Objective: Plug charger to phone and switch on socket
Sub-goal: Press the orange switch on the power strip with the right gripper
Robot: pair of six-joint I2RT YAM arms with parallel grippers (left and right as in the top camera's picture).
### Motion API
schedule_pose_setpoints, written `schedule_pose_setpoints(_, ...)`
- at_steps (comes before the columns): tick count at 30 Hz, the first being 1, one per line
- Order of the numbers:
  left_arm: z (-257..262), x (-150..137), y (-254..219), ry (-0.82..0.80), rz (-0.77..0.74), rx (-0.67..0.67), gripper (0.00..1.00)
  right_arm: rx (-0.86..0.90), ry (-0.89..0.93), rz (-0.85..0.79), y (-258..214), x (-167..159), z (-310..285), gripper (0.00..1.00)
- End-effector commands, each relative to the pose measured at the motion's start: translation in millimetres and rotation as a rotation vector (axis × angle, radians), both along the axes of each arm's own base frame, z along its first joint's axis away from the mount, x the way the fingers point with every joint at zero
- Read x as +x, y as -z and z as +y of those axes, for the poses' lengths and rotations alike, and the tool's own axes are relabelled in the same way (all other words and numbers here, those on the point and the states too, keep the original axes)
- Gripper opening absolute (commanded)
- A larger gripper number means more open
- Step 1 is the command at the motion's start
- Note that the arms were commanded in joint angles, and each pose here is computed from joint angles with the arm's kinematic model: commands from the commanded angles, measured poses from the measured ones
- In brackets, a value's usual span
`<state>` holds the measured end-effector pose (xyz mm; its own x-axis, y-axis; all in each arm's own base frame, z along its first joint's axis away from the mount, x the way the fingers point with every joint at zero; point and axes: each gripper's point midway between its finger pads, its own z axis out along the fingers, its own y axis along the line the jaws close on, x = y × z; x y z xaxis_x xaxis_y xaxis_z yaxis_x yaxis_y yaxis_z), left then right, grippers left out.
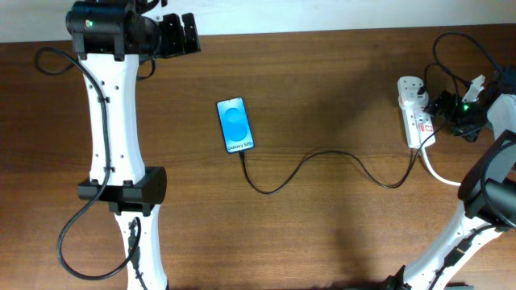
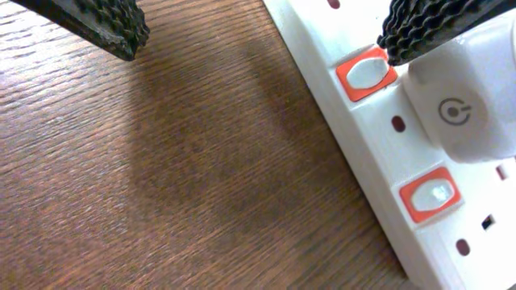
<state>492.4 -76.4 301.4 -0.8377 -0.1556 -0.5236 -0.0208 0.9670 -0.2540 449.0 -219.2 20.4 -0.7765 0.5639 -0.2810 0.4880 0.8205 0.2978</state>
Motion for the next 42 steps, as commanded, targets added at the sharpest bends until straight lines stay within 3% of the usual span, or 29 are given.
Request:
schedule_pose_setpoints(1, 3.2, -2.0, -6.9, -0.002, -0.019, 0.012, 0.99, -0.041, -0.005, -0.006, -0.2, 6.0, -6.6, 0.97)
schedule_pose_setpoints(17, 3.2, -2.0, -6.9, -0.002, -0.019, 0.012, 0.99, -0.021, -0.015, 0.016, 23.2, 12.9, 6.3, 0.97)
schedule_pose_setpoints(42, 3.2, -2.0, -6.9, -0.002, -0.019, 0.012, 0.99, -0.032, 0.038, 0.115, 30.5, -5.3, 6.1, 0.97)
